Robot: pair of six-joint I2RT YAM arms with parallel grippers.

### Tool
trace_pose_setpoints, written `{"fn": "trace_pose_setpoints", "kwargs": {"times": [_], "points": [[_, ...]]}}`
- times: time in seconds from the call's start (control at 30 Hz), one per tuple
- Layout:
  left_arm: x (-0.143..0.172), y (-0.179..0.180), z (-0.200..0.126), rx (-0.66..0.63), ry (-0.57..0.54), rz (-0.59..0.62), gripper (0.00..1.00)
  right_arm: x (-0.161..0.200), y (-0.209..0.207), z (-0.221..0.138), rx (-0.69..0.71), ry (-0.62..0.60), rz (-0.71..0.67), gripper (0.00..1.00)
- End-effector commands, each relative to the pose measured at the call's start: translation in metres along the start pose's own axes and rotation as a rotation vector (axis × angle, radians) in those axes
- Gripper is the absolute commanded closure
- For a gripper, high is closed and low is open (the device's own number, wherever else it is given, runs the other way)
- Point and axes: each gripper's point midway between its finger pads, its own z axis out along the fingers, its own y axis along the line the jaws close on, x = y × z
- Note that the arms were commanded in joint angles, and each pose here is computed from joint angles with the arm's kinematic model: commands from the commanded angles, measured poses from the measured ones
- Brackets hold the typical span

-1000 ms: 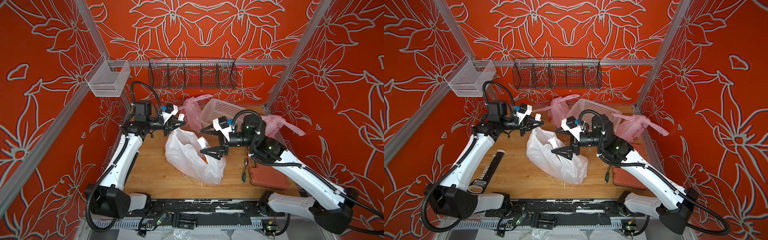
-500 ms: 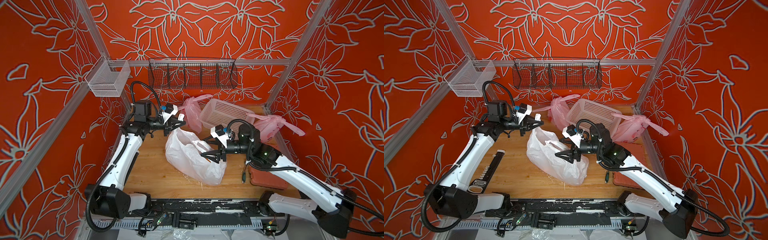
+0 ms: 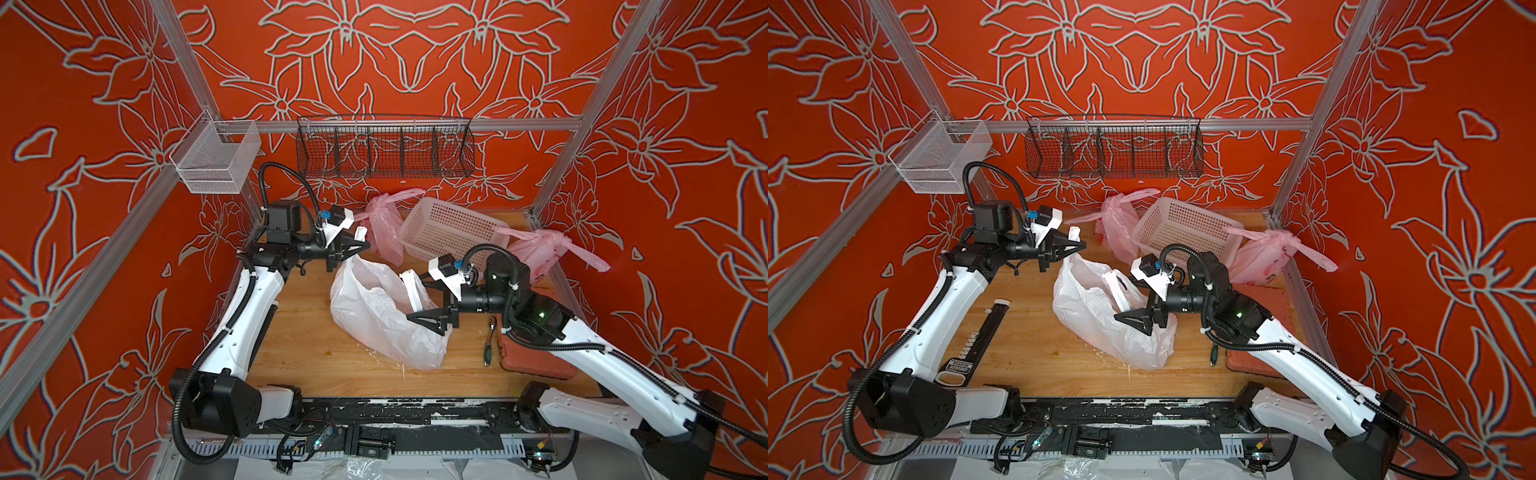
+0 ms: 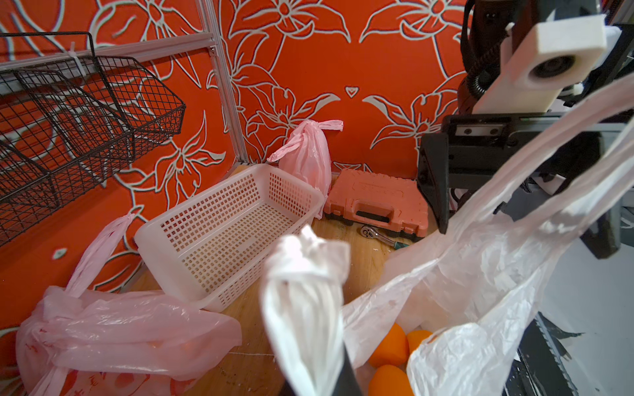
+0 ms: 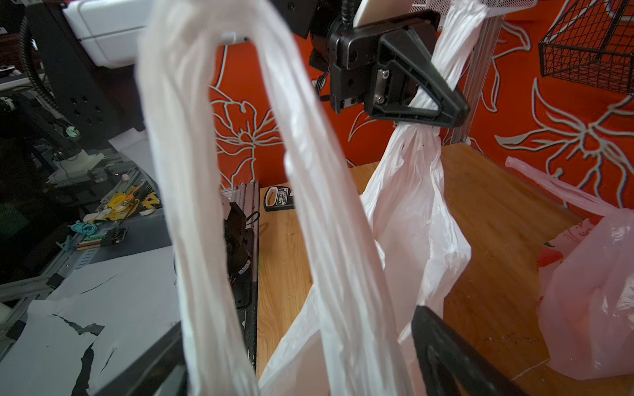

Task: Place the oranges into plastic bags & tie knots
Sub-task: Tie the plastic bag at the center of the board.

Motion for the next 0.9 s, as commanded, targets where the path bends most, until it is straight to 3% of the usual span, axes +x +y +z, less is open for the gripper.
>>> {"fn": "trace_pose_setpoints", "kwargs": {"times": [0.0,0.13,0.2,0.27,0.5,0.67,0.87], "points": [[-0.012,0.0,-0.004,0.008,-0.025,0.033,1.0,0.008,-0.006,-0.002,0.052,0.018,-0.025,0.15],[-0.014,0.0,-0.005,0.007,-0.029,0.032,1.0,0.002,-0.012,-0.006,0.104,-0.003,-0.007,0.36],[-0.016,-0.001,-0.005,0.011,-0.036,0.031,1.0,-0.003,-0.016,-0.009,0.135,-0.022,0.016,0.53],[-0.02,-0.003,-0.006,0.016,-0.046,0.03,1.0,-0.007,-0.019,-0.013,0.164,-0.038,0.039,0.64],[-0.036,-0.034,-0.002,0.043,-0.047,0.045,1.0,-0.023,-0.019,-0.027,0.218,-0.022,0.063,0.9],[-0.036,-0.073,0.014,0.082,-0.001,0.093,1.0,-0.023,-0.016,-0.027,0.198,0.104,0.051,1.0],[-0.021,-0.118,0.031,0.205,0.039,0.111,1.0,-0.007,-0.029,-0.024,0.236,0.275,0.036,1.0]]}}
